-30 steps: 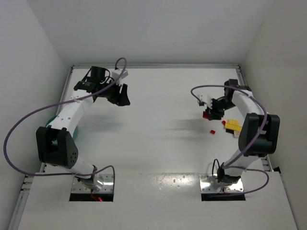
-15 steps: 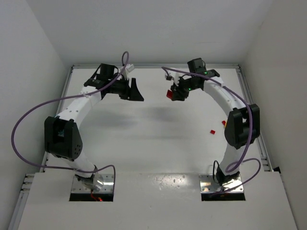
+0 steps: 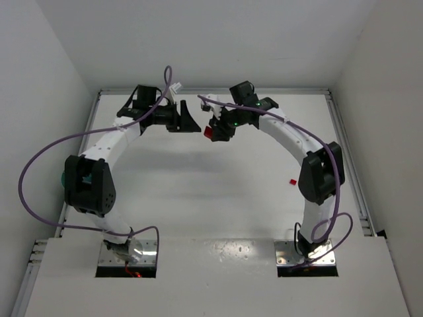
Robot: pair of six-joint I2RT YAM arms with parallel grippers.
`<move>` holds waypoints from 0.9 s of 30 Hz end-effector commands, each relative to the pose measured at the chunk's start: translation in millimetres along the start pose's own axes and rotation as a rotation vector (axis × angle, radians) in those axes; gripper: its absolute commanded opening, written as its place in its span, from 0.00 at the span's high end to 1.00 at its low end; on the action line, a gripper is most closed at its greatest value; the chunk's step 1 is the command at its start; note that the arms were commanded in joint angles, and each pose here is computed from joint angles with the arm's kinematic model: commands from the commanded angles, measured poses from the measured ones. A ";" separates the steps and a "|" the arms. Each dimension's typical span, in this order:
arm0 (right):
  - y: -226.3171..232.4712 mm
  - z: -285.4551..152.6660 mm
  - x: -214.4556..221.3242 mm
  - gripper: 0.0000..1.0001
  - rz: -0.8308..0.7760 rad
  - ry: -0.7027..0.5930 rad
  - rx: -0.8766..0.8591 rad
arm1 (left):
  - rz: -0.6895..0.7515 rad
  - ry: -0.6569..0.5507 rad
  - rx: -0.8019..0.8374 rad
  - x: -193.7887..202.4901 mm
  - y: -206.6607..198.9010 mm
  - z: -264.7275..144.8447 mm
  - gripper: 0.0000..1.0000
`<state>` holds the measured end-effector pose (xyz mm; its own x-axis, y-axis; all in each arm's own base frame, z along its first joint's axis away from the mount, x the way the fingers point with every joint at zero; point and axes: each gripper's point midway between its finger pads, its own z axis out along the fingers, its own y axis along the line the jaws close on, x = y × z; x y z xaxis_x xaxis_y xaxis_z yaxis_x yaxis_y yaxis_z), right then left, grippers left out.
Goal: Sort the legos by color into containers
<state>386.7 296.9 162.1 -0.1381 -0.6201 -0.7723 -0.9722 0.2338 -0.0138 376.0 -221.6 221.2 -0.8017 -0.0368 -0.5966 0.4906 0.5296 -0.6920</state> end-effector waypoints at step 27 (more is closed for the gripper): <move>1.3 15.2 -52.5 0.81 -0.049 -0.088 0.090 | -0.069 0.008 0.112 6.0 -3.9 8.2 0.68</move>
<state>382.7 326.7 165.4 -0.1288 -0.6225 -0.7720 -0.9627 0.2653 -0.0533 375.0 -234.0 208.4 -0.8565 -0.0653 -0.5120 0.4365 0.4378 -0.7860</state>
